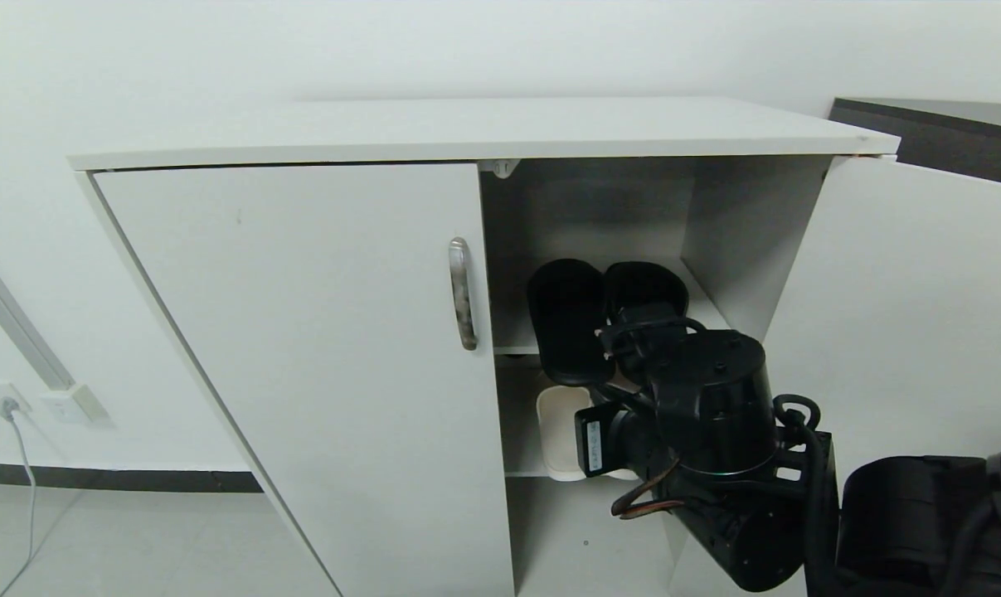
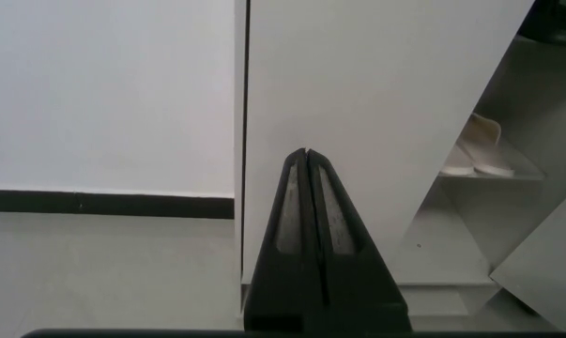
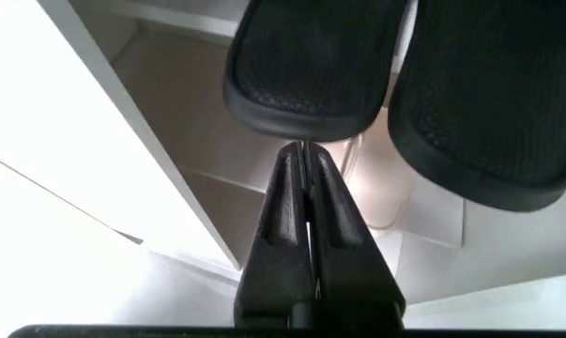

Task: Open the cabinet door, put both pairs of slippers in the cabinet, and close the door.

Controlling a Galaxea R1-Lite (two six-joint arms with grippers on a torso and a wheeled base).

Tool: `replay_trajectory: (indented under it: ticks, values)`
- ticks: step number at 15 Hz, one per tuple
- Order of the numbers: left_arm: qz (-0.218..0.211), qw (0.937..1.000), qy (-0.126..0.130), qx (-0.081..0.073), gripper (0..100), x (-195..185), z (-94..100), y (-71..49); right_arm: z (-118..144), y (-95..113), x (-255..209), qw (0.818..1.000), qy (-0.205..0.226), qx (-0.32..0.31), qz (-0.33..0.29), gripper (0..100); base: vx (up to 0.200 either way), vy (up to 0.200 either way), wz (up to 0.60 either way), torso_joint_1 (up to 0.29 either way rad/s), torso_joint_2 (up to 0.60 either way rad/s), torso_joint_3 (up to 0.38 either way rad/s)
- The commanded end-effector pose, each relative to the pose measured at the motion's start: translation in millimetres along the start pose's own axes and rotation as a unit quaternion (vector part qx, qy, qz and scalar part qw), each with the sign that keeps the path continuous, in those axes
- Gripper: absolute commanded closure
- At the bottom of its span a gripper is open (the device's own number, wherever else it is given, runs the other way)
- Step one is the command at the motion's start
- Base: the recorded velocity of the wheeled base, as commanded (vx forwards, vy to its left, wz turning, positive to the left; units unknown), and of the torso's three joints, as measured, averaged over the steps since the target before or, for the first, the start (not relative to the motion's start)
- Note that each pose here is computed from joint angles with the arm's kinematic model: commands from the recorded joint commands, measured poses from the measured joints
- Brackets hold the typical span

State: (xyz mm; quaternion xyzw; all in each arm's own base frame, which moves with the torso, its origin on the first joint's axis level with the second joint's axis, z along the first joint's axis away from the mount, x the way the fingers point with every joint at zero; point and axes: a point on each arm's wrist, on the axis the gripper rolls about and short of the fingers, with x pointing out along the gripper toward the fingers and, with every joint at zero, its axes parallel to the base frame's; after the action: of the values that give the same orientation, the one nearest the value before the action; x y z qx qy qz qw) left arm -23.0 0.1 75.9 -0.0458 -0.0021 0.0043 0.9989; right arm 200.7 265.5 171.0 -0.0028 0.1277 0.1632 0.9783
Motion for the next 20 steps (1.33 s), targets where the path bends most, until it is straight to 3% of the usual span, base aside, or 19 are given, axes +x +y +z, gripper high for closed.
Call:
replay_trajectory:
  ticks: [1, 20]
  values:
    - [0.000, 1.0000, 0.000, 0.000, 100, 0.1, 0.1, 0.0, -3.8, 0.8, 0.4, 1.000, 0.005, -0.005, 0.000, 100, 0.000, 0.000, 0.00, 0.000, 0.00, 0.000]
    - [0.000, 1.0000, 0.000, -0.001, 100, 0.1, 0.1, 0.0, -9.9, -5.0, -1.3, 1.000, 0.008, -0.012, -0.005, 100, -0.189, 0.000, 0.00, 0.003, 0.00, 0.002]
